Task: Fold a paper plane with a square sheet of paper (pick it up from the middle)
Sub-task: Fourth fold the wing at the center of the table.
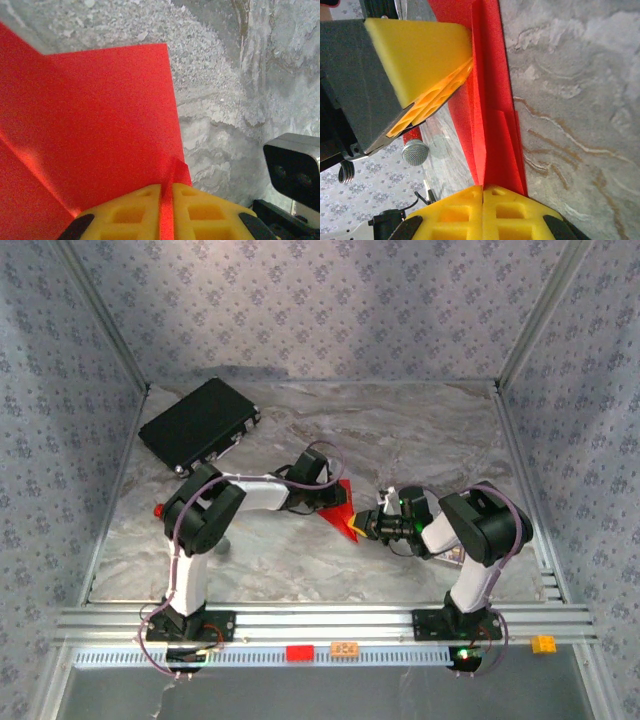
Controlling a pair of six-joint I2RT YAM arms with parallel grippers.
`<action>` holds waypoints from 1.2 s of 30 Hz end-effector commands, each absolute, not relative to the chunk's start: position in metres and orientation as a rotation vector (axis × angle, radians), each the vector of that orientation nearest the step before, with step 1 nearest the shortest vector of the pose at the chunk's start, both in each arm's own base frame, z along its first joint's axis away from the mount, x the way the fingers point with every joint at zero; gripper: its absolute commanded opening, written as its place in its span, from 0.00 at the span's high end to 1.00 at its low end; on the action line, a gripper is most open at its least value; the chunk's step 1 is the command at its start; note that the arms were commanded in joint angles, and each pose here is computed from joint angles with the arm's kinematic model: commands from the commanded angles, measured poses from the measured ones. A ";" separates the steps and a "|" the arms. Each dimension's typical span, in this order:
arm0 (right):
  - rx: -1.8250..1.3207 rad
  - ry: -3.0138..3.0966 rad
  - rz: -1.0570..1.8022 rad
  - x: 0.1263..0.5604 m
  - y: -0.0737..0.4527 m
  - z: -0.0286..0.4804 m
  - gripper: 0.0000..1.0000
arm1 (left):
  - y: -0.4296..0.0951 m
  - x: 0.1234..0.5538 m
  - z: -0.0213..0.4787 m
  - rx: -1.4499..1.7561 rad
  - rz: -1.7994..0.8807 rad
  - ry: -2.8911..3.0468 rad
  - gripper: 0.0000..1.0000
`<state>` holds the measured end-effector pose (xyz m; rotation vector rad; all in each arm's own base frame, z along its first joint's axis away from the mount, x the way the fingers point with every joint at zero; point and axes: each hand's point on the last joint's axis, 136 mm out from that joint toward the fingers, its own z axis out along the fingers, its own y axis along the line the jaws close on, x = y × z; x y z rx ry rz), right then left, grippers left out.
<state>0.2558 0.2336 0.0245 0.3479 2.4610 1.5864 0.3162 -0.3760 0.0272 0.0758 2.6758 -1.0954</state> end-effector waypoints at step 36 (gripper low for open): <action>0.383 2.877 1.174 0.201 0.204 -0.019 0.91 | -0.366 0.299 -0.011 0.102 -1.015 2.824 0.88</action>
